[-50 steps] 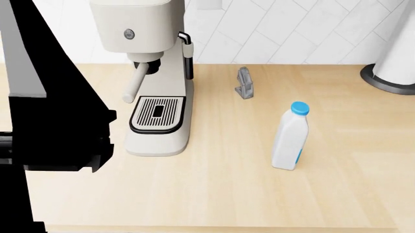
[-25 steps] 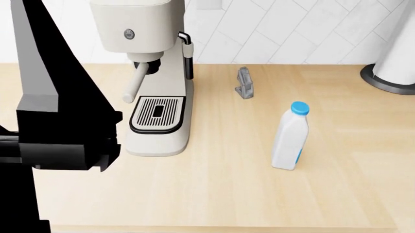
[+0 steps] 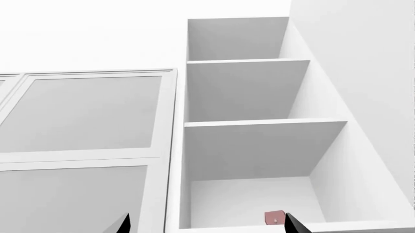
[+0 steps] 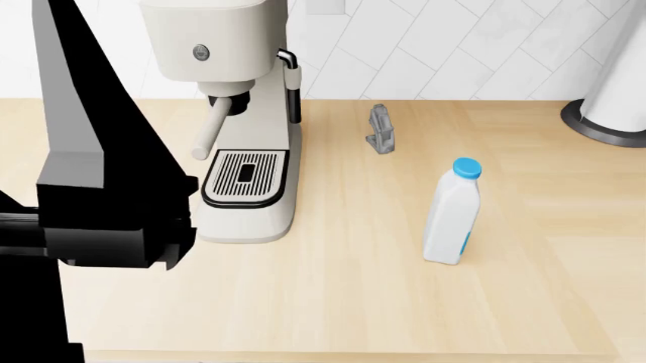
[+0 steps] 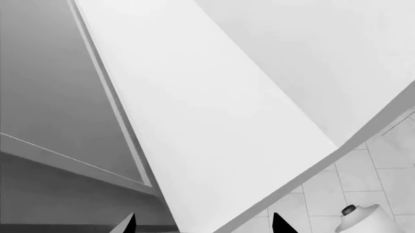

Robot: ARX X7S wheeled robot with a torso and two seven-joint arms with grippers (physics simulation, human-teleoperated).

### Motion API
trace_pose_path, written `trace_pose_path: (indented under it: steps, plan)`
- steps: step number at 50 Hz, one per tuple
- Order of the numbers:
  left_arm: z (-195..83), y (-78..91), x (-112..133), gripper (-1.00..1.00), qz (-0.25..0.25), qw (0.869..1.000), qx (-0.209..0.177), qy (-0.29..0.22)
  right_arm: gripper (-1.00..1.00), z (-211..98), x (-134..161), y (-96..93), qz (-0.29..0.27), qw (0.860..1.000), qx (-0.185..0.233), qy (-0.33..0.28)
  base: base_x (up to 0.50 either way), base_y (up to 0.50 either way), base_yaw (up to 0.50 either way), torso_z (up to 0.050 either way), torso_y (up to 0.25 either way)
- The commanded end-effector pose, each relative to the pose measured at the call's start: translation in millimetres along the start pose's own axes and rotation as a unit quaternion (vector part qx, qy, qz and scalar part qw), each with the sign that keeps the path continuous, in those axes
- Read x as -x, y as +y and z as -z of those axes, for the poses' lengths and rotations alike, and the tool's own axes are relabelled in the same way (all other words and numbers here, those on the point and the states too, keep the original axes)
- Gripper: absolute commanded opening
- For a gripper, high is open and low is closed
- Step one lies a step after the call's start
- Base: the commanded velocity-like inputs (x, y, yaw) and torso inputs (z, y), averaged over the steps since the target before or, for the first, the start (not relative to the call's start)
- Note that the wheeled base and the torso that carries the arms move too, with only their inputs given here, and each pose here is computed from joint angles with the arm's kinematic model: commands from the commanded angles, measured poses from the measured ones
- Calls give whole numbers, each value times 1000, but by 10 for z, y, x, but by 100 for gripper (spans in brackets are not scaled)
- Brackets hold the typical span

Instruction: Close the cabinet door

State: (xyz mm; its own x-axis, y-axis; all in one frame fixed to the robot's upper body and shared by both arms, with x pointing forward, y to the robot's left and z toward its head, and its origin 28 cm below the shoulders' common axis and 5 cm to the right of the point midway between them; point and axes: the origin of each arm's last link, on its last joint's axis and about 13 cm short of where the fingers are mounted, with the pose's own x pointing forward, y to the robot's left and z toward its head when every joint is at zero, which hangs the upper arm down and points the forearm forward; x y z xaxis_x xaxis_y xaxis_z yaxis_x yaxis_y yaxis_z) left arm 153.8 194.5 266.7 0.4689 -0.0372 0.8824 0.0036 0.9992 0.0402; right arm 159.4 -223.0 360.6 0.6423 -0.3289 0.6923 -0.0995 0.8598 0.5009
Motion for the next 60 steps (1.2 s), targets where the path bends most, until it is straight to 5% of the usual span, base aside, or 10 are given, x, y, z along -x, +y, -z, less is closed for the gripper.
trace_pose_path:
  steps: [1, 6, 20, 48, 60]
  plan:
    - [10, -14, 8, 100, 3, 1000, 0, 2, 100, -14, -61, -80, 27, 1000, 7, -8, 0, 0, 0, 0, 0]
    - [5, -11, 12, 100, 4, 1000, 1, 1, 100, 0, -138, 97, -10, 1000, 14, -4, 0, 0, 0, 0, 0]
    - [15, -1, 9, 100, 3, 1000, 4, 3, 100, -109, -751, 960, -135, 989, 65, -14, 0, 0, 1, 4, 0]
    - [16, 4, 14, 100, 3, 1000, 5, 3, 100, 40, -1156, 1426, -195, 964, 181, -2, 2, 0, 3, 4, 0]
    - [29, 53, 11, 100, -5, 1000, 13, 4, 100, 607, -1311, 1573, -219, 953, 202, 47, 0, 0, 0, 1, 0]
